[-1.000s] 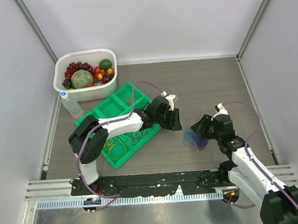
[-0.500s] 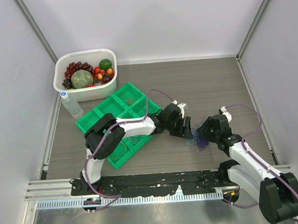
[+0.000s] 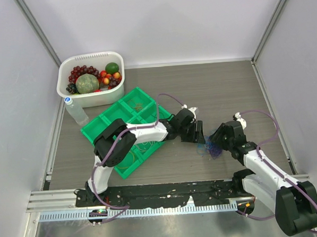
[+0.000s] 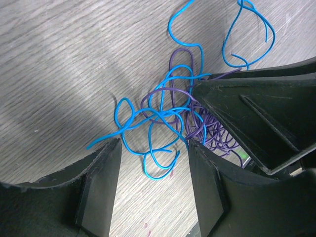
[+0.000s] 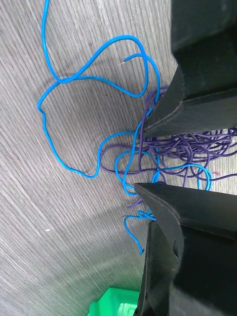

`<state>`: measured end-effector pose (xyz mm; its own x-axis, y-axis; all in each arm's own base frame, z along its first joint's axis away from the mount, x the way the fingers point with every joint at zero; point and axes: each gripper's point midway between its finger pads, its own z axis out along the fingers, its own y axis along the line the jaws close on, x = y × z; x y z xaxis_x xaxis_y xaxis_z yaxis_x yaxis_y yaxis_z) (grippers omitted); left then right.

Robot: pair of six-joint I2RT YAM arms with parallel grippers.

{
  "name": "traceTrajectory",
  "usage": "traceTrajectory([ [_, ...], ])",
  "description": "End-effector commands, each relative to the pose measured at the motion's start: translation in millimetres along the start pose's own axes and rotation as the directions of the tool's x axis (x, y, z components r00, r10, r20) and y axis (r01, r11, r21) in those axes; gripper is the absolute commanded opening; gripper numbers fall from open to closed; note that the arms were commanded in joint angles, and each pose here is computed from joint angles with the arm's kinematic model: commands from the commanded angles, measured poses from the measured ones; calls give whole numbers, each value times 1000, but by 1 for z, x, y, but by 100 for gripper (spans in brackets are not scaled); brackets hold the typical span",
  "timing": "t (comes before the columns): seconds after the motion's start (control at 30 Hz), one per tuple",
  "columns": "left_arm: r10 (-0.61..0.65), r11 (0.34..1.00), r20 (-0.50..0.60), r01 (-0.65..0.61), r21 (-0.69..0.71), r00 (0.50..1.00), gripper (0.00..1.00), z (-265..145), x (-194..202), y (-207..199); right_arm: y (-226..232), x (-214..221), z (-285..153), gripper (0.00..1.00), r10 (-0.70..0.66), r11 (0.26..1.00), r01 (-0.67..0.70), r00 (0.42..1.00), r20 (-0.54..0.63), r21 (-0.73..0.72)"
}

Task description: Untangle the cables

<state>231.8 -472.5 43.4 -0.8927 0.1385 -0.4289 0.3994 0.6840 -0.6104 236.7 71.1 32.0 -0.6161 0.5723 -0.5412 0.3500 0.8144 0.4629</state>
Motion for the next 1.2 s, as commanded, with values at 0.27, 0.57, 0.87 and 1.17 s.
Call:
traceTrajectory([
  [0.27,115,992,155,-104,-76,981,42,-29,-44,-7,9,-5,-2,48,-1,999,2,1000,19,-41],
  [0.57,242,967,137,-228,-109,960,65,-41,-51,-8,11,-5,-3,48,-11,999,11,1000,17,-52],
  [0.87,377,926,-79,-376,29,923,61,-12,-35,-10,14,-4,-3,48,-22,998,22,1000,7,-66],
  [1.17,412,907,-134,-419,-29,901,44,-4,-28,16,14,-6,-5,48,-37,997,38,999,12,-65],
])
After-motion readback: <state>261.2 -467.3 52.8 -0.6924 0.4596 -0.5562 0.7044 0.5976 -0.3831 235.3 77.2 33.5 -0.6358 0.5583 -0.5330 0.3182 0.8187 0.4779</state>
